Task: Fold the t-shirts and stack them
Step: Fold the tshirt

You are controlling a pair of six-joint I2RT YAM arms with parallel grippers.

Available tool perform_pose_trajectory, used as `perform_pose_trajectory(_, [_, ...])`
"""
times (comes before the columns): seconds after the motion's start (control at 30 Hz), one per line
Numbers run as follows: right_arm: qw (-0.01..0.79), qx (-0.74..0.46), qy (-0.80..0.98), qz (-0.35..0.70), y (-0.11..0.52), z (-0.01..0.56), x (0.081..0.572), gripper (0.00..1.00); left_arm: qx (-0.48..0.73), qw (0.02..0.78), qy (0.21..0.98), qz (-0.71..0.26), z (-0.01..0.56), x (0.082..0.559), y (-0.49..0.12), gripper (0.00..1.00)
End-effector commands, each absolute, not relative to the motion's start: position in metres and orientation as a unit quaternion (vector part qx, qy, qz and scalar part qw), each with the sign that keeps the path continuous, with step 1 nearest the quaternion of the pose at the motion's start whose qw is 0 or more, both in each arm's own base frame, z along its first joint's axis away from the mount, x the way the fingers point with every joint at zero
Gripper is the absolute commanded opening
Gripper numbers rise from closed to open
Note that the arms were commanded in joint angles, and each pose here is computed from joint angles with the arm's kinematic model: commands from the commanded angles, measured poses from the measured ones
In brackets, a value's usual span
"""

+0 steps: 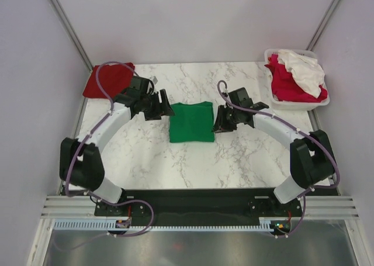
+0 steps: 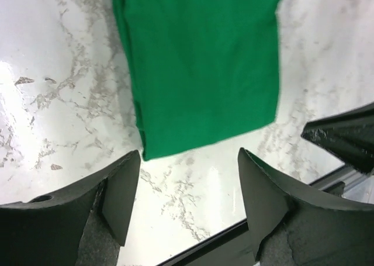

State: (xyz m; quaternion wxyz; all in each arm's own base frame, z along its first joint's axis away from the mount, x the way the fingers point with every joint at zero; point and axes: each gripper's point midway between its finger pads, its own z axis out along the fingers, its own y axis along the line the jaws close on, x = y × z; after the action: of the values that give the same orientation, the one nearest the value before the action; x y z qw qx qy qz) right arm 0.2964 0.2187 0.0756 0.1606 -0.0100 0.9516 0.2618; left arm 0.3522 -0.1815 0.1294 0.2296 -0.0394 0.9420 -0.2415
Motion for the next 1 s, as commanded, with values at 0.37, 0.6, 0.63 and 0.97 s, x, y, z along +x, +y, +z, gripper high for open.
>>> perform_pose_trajectory(0.37, [0.147, -0.075, 0.914, 0.372, 0.302, 0.087, 0.318, 0.00, 0.010, 0.184, 0.936, -0.301, 0.097, 0.314, -0.276, 0.61])
perform_pose_trajectory(0.6, [0.104, -0.031, 0.943, 0.316, 0.248, 0.014, 0.313, 0.00, -0.007, 0.131, 0.964, -0.233, 0.026, 0.300, -0.254, 0.57])
perform_pose_trajectory(0.63, [0.101, -0.020, 0.946, 0.308, 0.236, 0.007, 0.310, 0.00, -0.007, 0.131, 0.965, -0.227, 0.023, 0.298, -0.251, 0.57])
perform_pose_trajectory(0.97, [0.103, -0.021, 0.939, 0.327, 0.224, 0.023, 0.297, 0.00, 0.010, 0.138, 0.963, -0.229, 0.033, 0.280, -0.239, 0.64])
